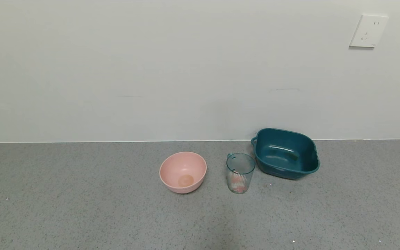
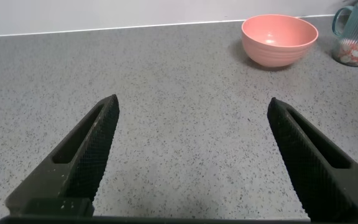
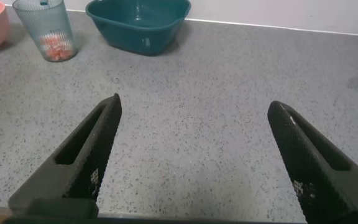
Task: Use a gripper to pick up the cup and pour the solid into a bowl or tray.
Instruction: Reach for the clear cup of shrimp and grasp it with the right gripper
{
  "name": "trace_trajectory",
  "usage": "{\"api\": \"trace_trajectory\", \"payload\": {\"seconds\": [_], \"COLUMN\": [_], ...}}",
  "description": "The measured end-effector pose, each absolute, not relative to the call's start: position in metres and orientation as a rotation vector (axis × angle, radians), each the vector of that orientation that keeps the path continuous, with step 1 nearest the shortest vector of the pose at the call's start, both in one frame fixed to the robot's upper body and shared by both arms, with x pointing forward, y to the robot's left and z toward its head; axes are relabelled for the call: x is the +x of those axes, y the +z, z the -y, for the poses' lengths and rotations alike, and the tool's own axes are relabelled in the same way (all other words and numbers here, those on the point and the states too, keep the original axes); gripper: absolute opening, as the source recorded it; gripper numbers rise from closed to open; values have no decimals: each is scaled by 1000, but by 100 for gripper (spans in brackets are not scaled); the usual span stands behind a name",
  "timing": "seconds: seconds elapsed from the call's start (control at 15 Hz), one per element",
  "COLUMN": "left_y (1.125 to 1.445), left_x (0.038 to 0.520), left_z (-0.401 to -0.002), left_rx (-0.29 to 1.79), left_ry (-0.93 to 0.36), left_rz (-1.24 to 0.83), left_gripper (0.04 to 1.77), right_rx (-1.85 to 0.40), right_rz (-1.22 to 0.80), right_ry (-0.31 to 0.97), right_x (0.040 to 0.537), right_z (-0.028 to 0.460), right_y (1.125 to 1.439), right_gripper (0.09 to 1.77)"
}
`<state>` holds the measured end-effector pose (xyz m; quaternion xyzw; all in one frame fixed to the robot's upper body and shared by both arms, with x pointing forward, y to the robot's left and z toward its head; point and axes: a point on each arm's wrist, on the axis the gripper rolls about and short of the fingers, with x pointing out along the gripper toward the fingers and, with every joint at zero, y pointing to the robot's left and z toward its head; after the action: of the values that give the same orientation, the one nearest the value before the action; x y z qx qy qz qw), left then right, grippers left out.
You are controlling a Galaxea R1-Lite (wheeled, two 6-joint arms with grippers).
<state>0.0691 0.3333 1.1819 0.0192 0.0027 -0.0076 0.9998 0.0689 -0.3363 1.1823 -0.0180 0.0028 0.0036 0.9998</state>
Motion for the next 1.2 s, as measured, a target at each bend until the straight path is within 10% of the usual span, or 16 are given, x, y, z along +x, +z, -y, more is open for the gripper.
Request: {"api": "trace_trajectory", "payload": {"seconds": [1.2], "left_y": [1182], "left_x": [69], "left_z": [-333], "left_rx": [38], "left_ry": [-16], "left_rz": [-5], "left_gripper": [172], "right_rx": [-33], "right_rz": [-102], "right_ry": [214], "right_x": [176], "right_z": [328], "right_y": [1317], "right_gripper": [171]}}
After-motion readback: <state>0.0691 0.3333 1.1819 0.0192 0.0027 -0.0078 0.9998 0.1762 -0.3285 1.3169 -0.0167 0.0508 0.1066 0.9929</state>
